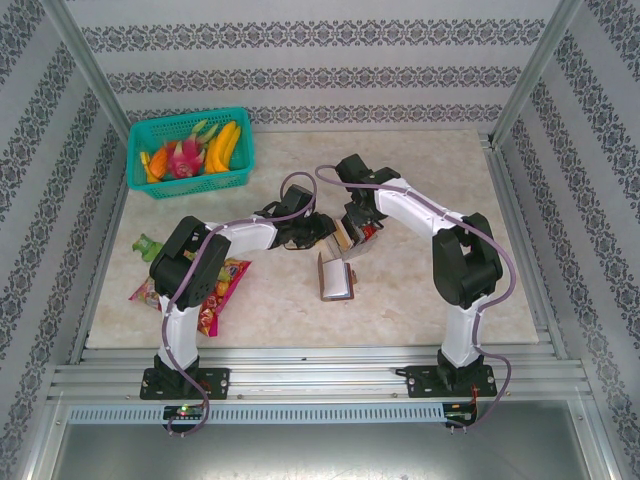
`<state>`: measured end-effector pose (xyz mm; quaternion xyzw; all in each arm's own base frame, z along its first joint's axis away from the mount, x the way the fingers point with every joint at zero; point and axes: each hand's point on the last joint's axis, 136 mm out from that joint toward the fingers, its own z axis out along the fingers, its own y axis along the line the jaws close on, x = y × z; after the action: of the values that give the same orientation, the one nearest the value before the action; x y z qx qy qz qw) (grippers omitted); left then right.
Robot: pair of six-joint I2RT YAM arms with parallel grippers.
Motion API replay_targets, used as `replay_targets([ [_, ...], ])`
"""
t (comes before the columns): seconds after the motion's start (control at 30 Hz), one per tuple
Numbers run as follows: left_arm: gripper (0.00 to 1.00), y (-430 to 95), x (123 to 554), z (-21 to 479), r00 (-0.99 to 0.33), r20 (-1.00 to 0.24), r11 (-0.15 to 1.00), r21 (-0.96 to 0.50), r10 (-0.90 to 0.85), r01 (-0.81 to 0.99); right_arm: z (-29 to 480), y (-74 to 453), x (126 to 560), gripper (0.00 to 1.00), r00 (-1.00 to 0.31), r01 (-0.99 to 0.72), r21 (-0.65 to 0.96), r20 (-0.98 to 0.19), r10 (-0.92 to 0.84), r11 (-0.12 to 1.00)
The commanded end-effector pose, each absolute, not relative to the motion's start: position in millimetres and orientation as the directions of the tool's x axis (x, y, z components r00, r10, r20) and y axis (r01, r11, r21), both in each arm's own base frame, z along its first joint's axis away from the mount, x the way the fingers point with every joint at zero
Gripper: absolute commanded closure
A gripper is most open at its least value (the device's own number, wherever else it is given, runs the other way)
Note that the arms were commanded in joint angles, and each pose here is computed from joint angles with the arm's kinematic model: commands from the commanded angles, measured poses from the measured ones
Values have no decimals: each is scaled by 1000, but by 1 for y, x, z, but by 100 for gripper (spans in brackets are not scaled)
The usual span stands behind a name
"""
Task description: Put the credit cards into the card holder
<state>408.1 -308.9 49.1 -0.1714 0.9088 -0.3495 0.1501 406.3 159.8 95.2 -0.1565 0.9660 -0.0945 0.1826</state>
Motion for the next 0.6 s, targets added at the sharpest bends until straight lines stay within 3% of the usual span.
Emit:
replay_targets([
  [0.0,59,-302,401,37,-902,-131,727,-645,-411,-237,114,153,408,70,-874,-256,-277,-342,-344,926],
  [0.57,59,-304,402,39,-903,-131,725,-648,-409,-235,128,161,403,88,-866,-265,-246,-363,-342,932],
])
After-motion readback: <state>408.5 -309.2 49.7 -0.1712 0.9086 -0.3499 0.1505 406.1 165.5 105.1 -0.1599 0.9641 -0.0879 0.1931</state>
